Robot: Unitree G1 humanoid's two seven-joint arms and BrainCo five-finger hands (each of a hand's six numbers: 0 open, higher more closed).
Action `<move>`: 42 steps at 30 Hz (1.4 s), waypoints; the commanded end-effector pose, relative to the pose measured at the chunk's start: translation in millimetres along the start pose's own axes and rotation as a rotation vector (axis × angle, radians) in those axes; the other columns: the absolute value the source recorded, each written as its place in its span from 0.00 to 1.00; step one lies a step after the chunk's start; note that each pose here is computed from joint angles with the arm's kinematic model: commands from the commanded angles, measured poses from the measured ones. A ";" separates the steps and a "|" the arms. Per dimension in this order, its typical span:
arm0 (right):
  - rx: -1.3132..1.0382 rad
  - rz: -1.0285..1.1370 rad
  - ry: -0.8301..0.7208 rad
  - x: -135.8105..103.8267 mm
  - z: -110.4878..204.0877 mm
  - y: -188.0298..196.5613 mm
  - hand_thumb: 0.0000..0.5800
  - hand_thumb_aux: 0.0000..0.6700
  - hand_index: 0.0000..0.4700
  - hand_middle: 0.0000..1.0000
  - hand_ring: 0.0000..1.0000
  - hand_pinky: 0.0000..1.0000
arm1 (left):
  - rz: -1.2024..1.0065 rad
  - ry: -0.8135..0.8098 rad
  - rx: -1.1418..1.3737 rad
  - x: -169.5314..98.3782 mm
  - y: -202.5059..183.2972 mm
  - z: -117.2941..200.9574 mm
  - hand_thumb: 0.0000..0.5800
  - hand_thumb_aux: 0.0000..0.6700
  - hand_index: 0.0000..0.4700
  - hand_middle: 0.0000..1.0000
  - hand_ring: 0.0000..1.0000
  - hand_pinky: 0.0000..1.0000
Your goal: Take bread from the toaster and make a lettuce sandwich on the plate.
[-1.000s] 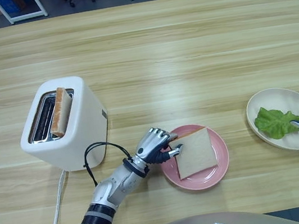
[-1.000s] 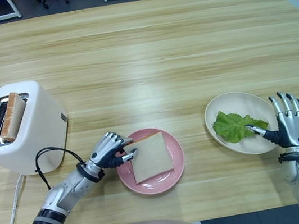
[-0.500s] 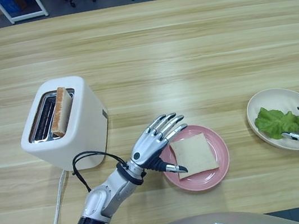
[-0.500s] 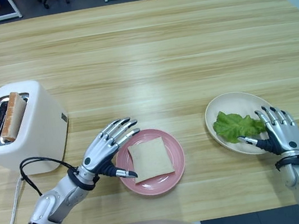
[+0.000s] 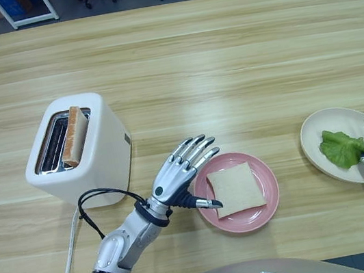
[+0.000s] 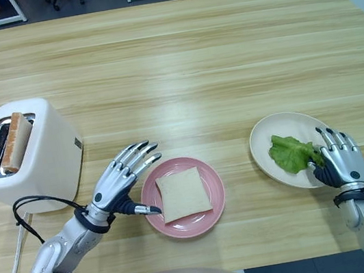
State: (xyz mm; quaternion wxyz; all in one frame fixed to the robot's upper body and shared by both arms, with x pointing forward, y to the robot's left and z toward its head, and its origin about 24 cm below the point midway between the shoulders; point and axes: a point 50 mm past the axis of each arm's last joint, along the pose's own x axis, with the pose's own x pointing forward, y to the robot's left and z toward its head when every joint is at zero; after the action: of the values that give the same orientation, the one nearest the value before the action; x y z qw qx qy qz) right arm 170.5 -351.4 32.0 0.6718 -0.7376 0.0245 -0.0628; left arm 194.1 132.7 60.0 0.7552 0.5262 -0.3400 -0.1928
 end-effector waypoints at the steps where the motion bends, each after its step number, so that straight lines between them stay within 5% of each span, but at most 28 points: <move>1: 0.013 -0.202 -0.100 7.1 21.3 -30.0 1.00 1.00 1.00 0.00 0.00 0.00 | 0.018 0.060 0.012 -8.6 4.0 -9.5 0.00 0.00 0.00 0.00 0.00 0.00; 9: 0.270 -0.389 -0.480 5.9 109.7 -76.0 1.00 1.00 1.00 0.00 0.00 0.00 | 0.176 0.157 0.043 -14.9 21.6 -24.3 0.00 0.00 0.00 0.00 0.00 0.00; 18: 0.484 -0.182 -0.880 -12.4 196.2 -32.1 1.00 1.00 1.00 0.00 0.00 0.00 | 0.190 0.145 0.044 -8.6 22.3 -28.0 0.00 0.00 0.00 0.00 0.00 0.00; 33: 0.396 -0.088 -0.844 -13.1 194.9 -3.7 1.00 1.00 1.00 0.00 0.00 0.00 | 0.191 0.161 0.060 -11.3 27.4 -31.5 0.00 0.00 0.00 0.00 0.00 0.00; 34: 0.390 -0.098 -0.835 -12.1 194.3 -4.0 1.00 0.98 0.98 0.00 0.00 0.00 | 0.191 0.162 0.061 -11.7 27.9 -31.6 0.00 0.00 0.00 0.00 0.00 0.00; 36: 0.384 -0.116 -0.824 -10.2 192.6 -5.9 0.89 0.67 0.67 0.00 0.00 0.00 | 0.197 0.170 0.071 -14.0 31.0 -32.5 0.00 0.00 0.00 0.00 0.00 0.00; 42: 0.366 -0.144 -0.817 -5.1 188.6 -10.2 0.86 0.63 0.63 0.00 0.00 0.00 | 0.258 0.246 0.174 -30.2 55.2 -36.9 0.00 0.00 0.00 0.00 0.00 0.00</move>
State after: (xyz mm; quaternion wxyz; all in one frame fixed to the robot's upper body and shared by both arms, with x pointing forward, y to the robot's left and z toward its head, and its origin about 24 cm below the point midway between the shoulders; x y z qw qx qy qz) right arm 185.1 -161.8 21.8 0.7460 -0.5649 -0.3005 0.1847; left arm 200.4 186.7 87.5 0.7675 0.5475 -0.3327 -0.0220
